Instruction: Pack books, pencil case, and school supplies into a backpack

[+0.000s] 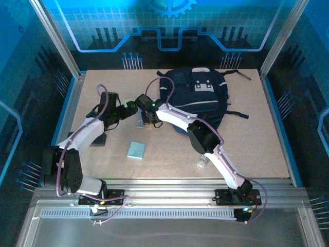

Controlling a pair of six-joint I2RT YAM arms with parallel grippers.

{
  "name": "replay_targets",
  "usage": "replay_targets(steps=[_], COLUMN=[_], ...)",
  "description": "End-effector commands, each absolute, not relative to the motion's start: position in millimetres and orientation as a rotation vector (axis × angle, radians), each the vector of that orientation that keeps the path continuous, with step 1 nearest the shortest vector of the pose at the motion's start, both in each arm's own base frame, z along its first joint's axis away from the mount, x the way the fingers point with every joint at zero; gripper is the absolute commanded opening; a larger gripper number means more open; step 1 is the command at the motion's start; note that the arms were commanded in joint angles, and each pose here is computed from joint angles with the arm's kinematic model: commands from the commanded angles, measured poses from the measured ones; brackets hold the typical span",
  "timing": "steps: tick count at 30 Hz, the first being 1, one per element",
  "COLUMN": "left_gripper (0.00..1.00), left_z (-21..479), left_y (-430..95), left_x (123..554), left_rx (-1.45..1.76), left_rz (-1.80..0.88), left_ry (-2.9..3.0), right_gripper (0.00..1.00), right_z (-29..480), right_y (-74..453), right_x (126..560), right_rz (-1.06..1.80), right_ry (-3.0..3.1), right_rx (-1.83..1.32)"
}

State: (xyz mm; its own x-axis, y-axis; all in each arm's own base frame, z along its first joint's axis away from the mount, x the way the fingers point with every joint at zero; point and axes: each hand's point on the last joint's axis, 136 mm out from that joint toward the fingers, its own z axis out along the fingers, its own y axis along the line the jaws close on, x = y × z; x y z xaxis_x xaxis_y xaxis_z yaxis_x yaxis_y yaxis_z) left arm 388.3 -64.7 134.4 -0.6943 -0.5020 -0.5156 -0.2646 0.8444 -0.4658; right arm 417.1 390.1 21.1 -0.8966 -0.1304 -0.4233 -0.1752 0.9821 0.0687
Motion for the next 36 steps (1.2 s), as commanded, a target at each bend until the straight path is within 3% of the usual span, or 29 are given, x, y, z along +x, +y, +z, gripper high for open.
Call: replay_targets(steps=[1, 8, 10, 18, 22, 27, 36], left_gripper=[0.99, 0.99, 0.99, 0.99, 0.99, 0.99, 0.99], left_z=[140, 139, 139, 144, 147, 148, 151], left_y=[-68, -73, -75, -76, -75, -73, -71], left_x=[389, 392, 393, 395, 392, 391, 390], left_rx=[-0.566, -0.587, -0.594, -0.597, -0.586, -0.581, -0.564], left_rz=[-0.528, -0.579, -0.598, -0.613, -0.597, -0.580, -0.566], left_ry=[2.338, 2.329, 2.320, 2.308, 2.309, 2.307, 2.307], right_gripper=[0.10, 0.11, 0.16, 0.79, 0.93, 0.99, 0.98], right_z=[-7, 10, 18, 65, 62, 44, 13], right_y=[345, 289, 278, 314, 337, 348, 326], right_x=[364, 315, 308, 319, 322, 331, 342], right_rz=[-0.083, -0.142, -0.145, 0.145, 0.240, 0.098, -0.165], right_ry=[2.847, 2.874, 2.878, 2.801, 2.811, 2.822, 2.834], right_rx=[-0.374, -0.534, -0.539, -0.482, -0.472, -0.415, -0.338])
